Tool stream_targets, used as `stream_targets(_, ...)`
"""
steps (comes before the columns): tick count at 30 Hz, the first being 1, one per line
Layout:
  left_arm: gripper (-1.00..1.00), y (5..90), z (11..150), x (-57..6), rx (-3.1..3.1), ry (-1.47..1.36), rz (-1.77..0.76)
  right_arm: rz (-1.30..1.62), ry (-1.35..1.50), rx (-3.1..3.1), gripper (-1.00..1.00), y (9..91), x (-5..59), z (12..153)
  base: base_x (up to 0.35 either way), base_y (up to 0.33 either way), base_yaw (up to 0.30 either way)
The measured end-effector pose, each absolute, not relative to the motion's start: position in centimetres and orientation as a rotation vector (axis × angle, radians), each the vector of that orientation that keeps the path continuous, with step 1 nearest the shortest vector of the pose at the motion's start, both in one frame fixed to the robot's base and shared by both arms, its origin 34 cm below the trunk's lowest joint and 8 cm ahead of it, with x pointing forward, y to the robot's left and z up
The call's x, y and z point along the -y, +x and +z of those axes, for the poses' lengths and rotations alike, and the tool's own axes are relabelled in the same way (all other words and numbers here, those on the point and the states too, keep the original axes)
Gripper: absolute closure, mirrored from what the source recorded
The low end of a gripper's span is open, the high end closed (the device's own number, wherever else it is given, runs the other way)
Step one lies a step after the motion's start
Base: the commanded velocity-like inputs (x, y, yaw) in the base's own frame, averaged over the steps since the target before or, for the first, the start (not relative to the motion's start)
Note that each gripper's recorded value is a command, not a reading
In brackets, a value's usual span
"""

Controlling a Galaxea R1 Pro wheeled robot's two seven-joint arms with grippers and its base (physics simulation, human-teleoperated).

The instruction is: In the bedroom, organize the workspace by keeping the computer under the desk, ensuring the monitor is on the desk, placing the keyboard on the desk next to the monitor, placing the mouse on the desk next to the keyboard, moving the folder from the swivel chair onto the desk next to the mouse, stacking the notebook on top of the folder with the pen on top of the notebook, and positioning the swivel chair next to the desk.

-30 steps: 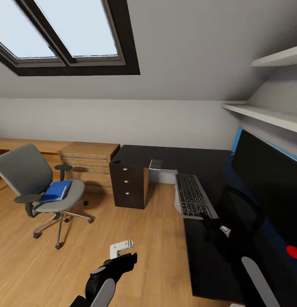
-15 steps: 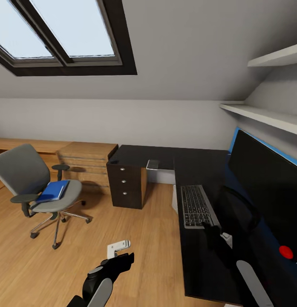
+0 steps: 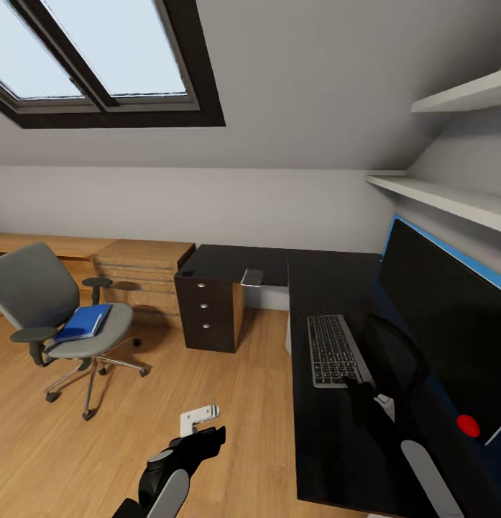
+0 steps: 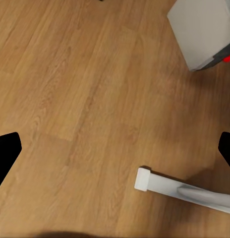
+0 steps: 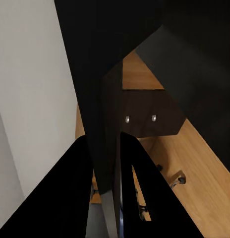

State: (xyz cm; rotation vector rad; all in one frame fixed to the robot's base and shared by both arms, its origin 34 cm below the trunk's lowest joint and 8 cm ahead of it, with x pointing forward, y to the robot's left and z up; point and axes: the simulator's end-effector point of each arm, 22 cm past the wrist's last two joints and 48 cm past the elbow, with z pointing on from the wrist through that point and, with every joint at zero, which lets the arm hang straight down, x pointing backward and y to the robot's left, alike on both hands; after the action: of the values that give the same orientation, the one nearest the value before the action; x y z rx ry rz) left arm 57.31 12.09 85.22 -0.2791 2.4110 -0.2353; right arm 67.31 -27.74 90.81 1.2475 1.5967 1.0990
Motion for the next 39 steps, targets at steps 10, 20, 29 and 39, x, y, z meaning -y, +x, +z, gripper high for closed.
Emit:
stream_targets(10, -1.0, 57.45, 85.29, -12.44, -2.407, -0.293, -0.235, 1.1, 1.248, -1.596, 1.0, 67.28, 27.76, 90.84, 0.062, -0.009, 0.0)
stream_targets(20, -1.0, 57.47, 85.3, -12.37, -2.407, -0.293, -0.238, 1.101, 1.247, -1.596, 1.0, 67.32, 27.75, 90.87, 0.069, 0.0, 0.0)
stream_targets(29, -1.0, 57.49, 85.32, -12.35, -2.406, -0.293, -0.239, 1.1, 1.248, -1.597, 1.0, 67.34, 27.76, 90.84, 0.065, 0.0, 0.0)
stream_targets(39, -1.0, 57.48, 85.35, -12.3, -2.406, -0.293, -0.24, 1.102, 1.252, -1.597, 1.0, 67.3, 27.64, 90.78, 0.095, 0.0, 0.0)
